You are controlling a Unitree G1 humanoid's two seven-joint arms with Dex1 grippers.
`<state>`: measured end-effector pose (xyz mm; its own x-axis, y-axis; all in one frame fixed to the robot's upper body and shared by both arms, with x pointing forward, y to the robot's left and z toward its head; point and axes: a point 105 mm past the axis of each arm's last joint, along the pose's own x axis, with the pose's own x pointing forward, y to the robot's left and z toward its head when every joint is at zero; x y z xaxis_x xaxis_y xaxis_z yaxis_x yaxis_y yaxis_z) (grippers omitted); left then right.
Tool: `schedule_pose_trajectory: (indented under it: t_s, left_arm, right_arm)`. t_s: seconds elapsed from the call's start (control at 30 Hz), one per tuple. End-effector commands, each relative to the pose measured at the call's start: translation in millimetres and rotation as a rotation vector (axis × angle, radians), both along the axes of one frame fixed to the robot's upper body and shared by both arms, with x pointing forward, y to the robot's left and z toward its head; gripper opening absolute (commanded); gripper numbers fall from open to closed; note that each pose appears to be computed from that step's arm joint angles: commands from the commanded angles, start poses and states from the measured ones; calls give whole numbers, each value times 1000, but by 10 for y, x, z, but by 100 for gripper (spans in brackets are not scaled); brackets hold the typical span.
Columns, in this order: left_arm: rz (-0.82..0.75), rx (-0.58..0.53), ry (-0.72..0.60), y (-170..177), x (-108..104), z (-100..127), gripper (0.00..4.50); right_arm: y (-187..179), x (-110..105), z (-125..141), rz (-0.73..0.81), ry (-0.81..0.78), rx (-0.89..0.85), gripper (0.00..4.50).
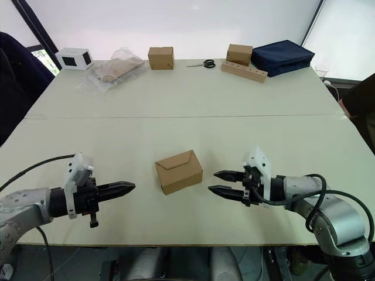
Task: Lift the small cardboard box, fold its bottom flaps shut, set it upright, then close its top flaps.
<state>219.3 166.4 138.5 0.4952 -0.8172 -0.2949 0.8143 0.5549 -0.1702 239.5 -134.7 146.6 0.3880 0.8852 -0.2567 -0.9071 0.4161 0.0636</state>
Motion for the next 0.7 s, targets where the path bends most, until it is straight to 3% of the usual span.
schedule_pose_trajectory:
  t_s: [0.03,0.2,0.33,0.43,0.7]
  left_arm:
    - [27,12,-32,48,-7,12,0]
    - [31,5,-33,10,-49,-26,0]
    - [54,-90,-124,-101,130,207,0]
    - [8,-102,-194,-290,223,341,0]
    - [-22,-49,-242,-592,361,229,0]
  right_arm:
    - [156,-91,131,69,-61,4,221]
    - [176,-102,112,63,-61,-5,221]
    - [266,89,300,42,-183,18,221]
    - [423,204,356,50,-240,30,221]
    - [621,353,179,61,-262,-25,221]
